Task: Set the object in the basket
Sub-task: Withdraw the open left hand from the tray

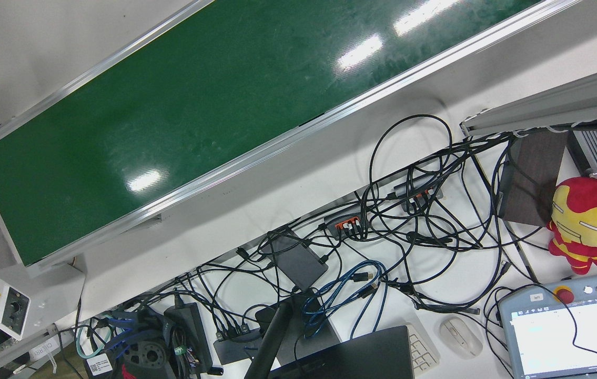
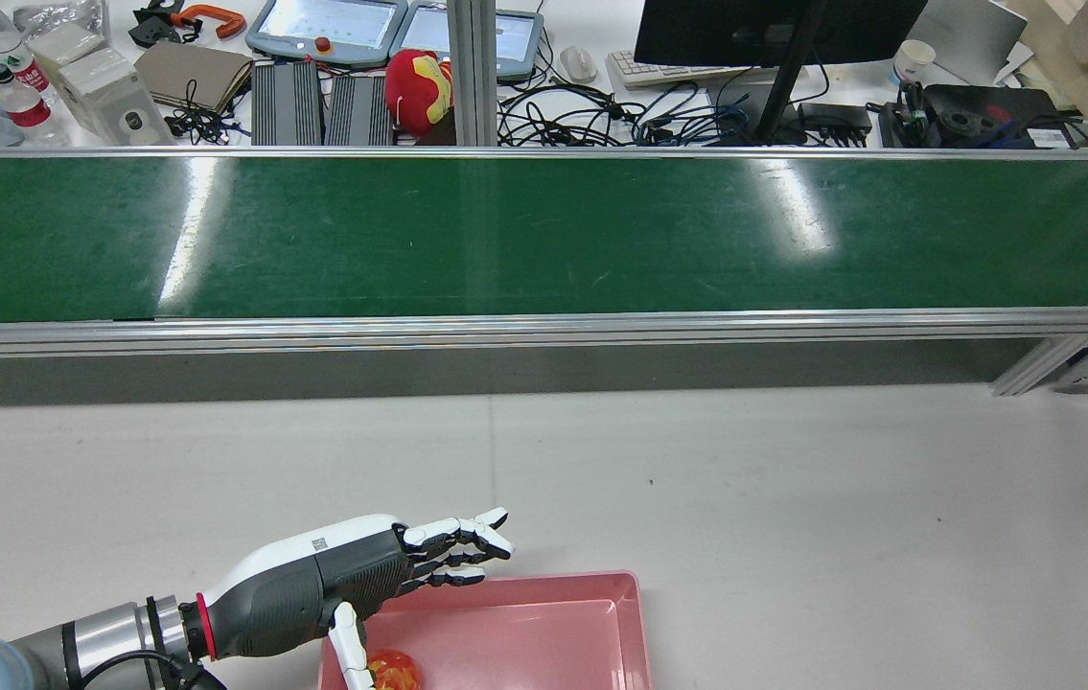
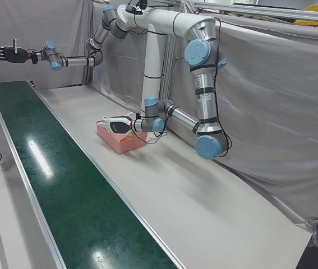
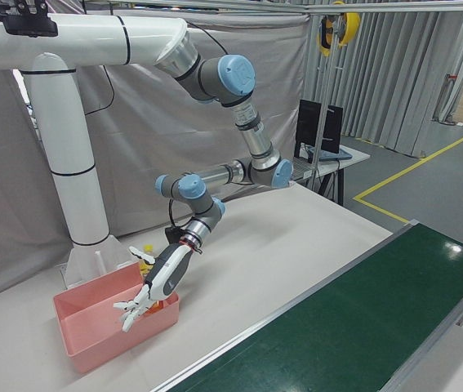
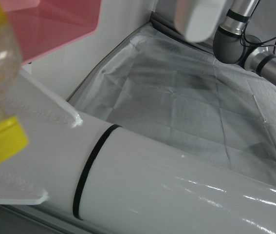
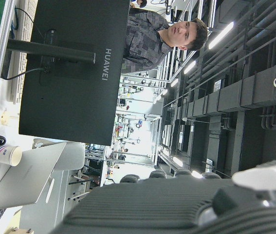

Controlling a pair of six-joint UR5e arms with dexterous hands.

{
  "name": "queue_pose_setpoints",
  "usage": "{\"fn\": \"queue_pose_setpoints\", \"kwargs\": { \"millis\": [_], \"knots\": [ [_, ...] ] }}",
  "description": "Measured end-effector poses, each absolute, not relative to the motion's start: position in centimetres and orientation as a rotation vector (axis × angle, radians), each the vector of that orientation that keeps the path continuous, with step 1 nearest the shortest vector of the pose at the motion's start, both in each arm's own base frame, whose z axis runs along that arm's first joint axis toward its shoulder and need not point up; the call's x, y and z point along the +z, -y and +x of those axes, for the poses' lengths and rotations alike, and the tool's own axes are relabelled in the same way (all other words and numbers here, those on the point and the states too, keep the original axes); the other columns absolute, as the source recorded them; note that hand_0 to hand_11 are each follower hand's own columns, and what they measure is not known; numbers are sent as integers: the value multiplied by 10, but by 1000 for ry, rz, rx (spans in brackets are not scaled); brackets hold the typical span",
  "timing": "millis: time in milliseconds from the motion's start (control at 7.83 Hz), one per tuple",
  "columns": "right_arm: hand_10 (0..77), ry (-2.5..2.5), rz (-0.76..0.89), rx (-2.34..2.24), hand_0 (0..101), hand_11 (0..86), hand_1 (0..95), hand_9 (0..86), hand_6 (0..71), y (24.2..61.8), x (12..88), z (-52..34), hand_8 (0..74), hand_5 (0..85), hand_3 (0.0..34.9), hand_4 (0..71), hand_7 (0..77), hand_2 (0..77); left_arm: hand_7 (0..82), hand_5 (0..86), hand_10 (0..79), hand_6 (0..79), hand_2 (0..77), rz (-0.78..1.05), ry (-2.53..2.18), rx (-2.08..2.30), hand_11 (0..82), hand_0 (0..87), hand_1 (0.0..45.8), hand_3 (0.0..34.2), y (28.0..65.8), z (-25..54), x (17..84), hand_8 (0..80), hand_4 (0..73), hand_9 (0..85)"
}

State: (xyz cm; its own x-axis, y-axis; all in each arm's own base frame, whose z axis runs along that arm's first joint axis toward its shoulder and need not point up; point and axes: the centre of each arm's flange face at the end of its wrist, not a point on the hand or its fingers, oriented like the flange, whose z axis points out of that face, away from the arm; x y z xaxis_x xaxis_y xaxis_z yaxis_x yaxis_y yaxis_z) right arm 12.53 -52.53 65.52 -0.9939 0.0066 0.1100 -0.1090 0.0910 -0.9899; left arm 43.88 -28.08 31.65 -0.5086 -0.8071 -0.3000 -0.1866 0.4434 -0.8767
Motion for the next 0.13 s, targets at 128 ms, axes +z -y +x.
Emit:
{"fn": "queue_pose_setpoints", "kwargs": {
  "millis": [128],
  "knots": [
    [0, 2255, 106, 2059, 1, 0, 0, 0, 0, 525, 655, 125, 0, 0, 2, 0, 5, 0, 27, 311, 82, 5, 5, -833, -1953, -1065, 153, 803, 104, 0, 281, 437, 320, 93, 60, 114]
  ]
}}
